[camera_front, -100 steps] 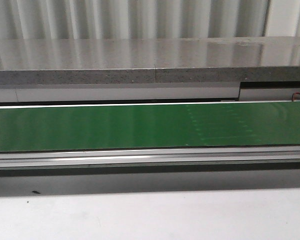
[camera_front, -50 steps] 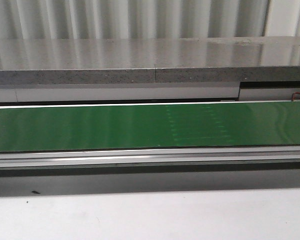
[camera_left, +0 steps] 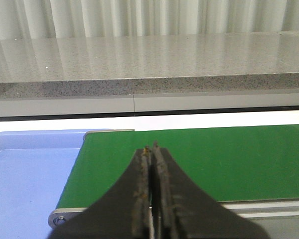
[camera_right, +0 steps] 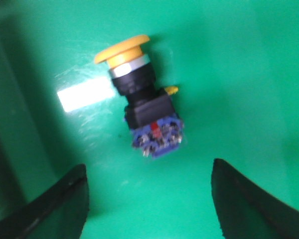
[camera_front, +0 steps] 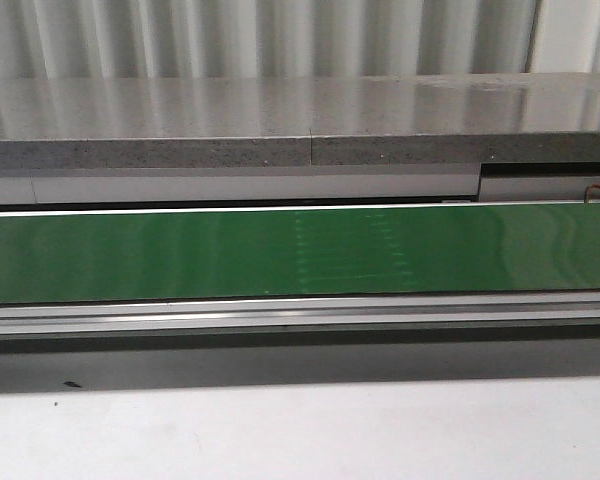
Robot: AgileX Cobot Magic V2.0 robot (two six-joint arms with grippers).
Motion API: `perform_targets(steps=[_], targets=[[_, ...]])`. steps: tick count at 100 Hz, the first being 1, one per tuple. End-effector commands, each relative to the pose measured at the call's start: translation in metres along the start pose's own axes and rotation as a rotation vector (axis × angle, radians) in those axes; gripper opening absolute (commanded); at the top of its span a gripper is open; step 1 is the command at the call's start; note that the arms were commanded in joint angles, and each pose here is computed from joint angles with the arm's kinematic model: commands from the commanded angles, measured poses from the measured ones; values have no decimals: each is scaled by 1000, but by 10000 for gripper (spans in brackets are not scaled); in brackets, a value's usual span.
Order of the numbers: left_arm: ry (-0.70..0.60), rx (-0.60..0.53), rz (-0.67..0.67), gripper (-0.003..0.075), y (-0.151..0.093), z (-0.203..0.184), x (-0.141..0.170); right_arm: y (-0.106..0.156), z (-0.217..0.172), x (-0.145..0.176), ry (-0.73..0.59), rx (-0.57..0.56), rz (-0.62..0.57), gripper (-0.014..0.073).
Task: Move button from right to left
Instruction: 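Grasp the yellow push-button with the right gripper and lift it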
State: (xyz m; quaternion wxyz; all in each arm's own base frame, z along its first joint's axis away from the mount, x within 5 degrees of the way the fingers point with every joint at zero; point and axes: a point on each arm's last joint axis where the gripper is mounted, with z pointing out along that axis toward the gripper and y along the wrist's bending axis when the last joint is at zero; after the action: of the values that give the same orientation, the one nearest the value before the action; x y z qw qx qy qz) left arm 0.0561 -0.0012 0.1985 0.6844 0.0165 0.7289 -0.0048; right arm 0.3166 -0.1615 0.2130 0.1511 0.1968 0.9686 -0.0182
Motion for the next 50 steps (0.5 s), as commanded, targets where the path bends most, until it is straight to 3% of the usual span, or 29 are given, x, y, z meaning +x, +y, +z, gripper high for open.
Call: perform_targets(steps=[1, 40, 50], targets=[[-69, 5, -4, -20, -1, 0, 4, -3, -6, -17, -60, 15, -33, 522], [-69, 5, -4, -20, -1, 0, 4, -10, 31, -41, -12, 39, -77, 519], [-69, 5, -4, -21, -1, 0, 4, -10, 35, -40, 4, 38, -78, 440]])
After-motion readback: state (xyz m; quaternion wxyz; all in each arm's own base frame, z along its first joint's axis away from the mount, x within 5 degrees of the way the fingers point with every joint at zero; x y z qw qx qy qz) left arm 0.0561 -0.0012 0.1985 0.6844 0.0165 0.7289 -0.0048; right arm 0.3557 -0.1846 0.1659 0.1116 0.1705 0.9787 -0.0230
